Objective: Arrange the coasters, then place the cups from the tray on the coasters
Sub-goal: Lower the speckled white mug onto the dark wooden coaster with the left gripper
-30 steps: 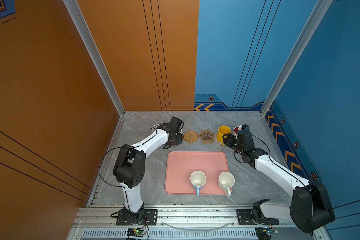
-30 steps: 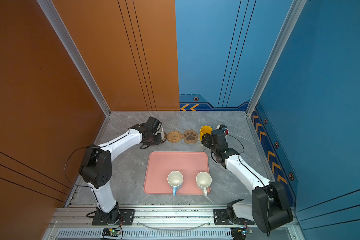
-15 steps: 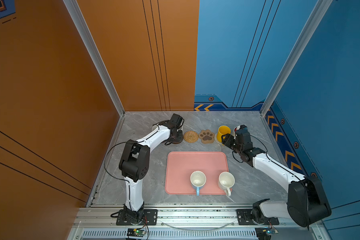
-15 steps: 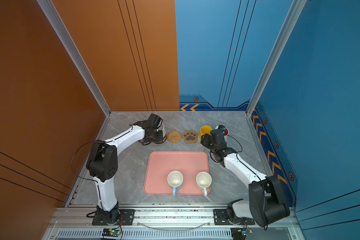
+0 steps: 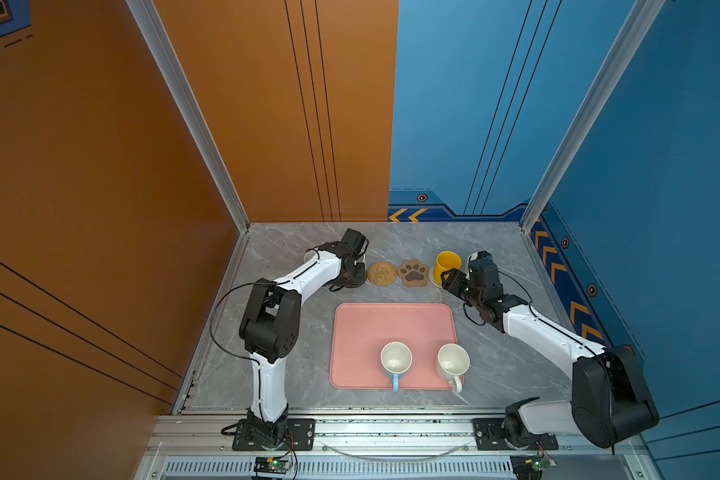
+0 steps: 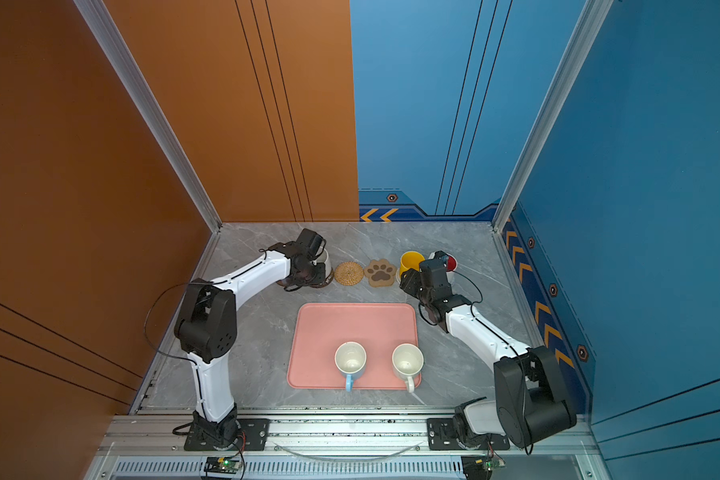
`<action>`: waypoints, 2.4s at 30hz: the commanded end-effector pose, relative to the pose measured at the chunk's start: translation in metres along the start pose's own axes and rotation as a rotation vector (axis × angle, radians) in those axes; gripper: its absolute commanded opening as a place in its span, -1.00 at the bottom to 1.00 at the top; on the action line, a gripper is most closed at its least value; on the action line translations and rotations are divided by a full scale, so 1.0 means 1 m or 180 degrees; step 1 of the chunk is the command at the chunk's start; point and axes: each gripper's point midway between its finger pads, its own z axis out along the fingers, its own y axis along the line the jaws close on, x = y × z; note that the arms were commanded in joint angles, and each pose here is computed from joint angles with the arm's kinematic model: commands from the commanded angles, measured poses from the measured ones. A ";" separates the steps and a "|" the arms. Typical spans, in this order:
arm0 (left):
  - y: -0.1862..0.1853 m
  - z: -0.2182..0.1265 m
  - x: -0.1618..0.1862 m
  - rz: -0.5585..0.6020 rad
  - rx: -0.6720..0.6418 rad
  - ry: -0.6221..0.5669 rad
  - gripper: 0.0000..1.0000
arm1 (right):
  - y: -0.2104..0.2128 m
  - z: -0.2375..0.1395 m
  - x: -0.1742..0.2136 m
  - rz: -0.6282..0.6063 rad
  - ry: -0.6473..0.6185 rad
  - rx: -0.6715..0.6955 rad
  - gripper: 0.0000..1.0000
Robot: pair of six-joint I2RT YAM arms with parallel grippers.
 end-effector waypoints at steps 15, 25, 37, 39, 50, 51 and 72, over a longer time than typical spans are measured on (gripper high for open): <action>0.002 -0.004 -0.022 0.0028 -0.0086 -0.0194 -1.00 | 0.006 0.003 -0.007 0.0061 -0.0011 -0.0075 0.29; 0.005 0.000 -0.022 0.0034 -0.0138 -0.0191 -1.00 | 0.005 0.004 -0.005 0.0063 0.0004 -0.0066 0.29; 0.004 0.001 -0.029 0.0065 -0.0176 -0.0224 -1.00 | 0.005 0.006 -0.005 0.0071 0.0019 -0.0064 0.29; 0.004 0.001 -0.029 0.0069 -0.0171 -0.0222 -1.00 | 0.004 0.006 -0.005 0.0073 0.0018 -0.0064 0.29; 0.006 0.005 -0.025 0.0055 -0.0211 -0.0163 -1.00 | 0.004 0.006 -0.005 0.0076 0.0025 -0.0065 0.29; 0.006 0.005 -0.024 0.0054 -0.0207 -0.0157 -1.00 | 0.004 0.006 -0.005 0.0077 0.0024 -0.0063 0.29; 0.009 0.011 -0.013 0.0062 -0.0240 -0.0022 -0.39 | 0.004 0.009 -0.003 0.0083 0.0046 -0.0077 0.28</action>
